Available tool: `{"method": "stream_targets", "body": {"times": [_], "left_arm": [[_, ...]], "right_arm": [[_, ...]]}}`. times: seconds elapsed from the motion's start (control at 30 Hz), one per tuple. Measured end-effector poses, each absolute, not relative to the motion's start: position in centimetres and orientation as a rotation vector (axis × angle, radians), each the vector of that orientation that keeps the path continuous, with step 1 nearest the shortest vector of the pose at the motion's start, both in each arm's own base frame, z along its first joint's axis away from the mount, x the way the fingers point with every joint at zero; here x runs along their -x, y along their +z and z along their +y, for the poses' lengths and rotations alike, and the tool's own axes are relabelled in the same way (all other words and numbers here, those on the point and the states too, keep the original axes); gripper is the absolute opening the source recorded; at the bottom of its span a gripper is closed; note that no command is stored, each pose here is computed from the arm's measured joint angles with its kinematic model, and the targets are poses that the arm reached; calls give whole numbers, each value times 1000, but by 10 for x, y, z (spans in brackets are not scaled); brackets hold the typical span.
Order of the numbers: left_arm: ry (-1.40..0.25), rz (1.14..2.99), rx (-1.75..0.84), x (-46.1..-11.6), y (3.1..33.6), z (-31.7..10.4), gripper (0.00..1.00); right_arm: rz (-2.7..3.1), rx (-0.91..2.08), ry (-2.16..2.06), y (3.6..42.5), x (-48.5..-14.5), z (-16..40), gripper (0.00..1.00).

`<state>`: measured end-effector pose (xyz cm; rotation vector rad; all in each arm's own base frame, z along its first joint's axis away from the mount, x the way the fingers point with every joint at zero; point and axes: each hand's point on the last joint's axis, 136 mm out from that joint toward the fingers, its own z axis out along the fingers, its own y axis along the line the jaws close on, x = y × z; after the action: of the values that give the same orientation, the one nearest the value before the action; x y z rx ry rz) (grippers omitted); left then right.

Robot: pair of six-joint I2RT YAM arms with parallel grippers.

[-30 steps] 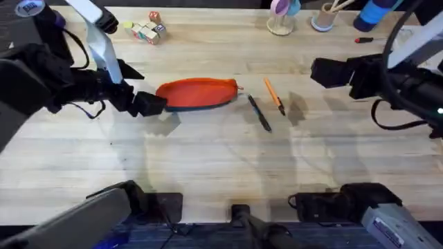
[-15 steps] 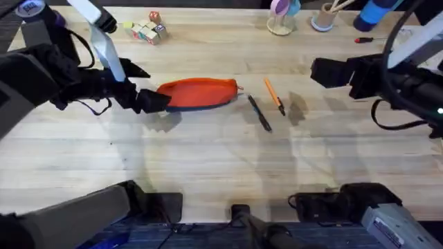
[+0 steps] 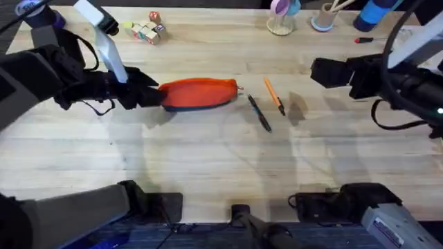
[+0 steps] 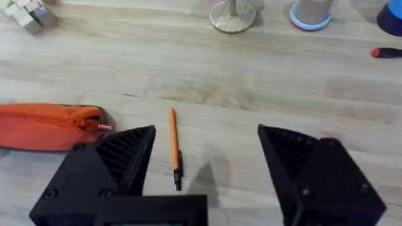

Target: Unzip the bag, pick up the pens from the table one at a time and place them inside, then zip the bag closed.

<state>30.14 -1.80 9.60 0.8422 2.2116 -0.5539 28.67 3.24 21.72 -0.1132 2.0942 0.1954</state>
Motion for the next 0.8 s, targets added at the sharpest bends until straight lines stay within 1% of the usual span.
{"method": "stream_targets", "body": {"times": [0.07,0.1,0.13,0.2,0.43,0.8], "left_arm": [[-559,2207,-843,-301,97,-19,230],[-567,2205,-845,-301,97,-20,105],[-568,2203,-850,-300,97,-21,59],[-569,2203,-851,-300,97,-21,45],[-569,2202,-851,-300,97,-21,44],[-568,2202,-852,-300,97,-21,42]], "right_arm": [[2094,113,195,217,-287,32,996],[2094,113,195,217,-287,32,996],[2094,113,195,217,-287,32,996],[2094,113,195,217,-287,32,996],[2098,144,251,216,-284,41,995],[2121,264,543,208,-280,82,996]]}}
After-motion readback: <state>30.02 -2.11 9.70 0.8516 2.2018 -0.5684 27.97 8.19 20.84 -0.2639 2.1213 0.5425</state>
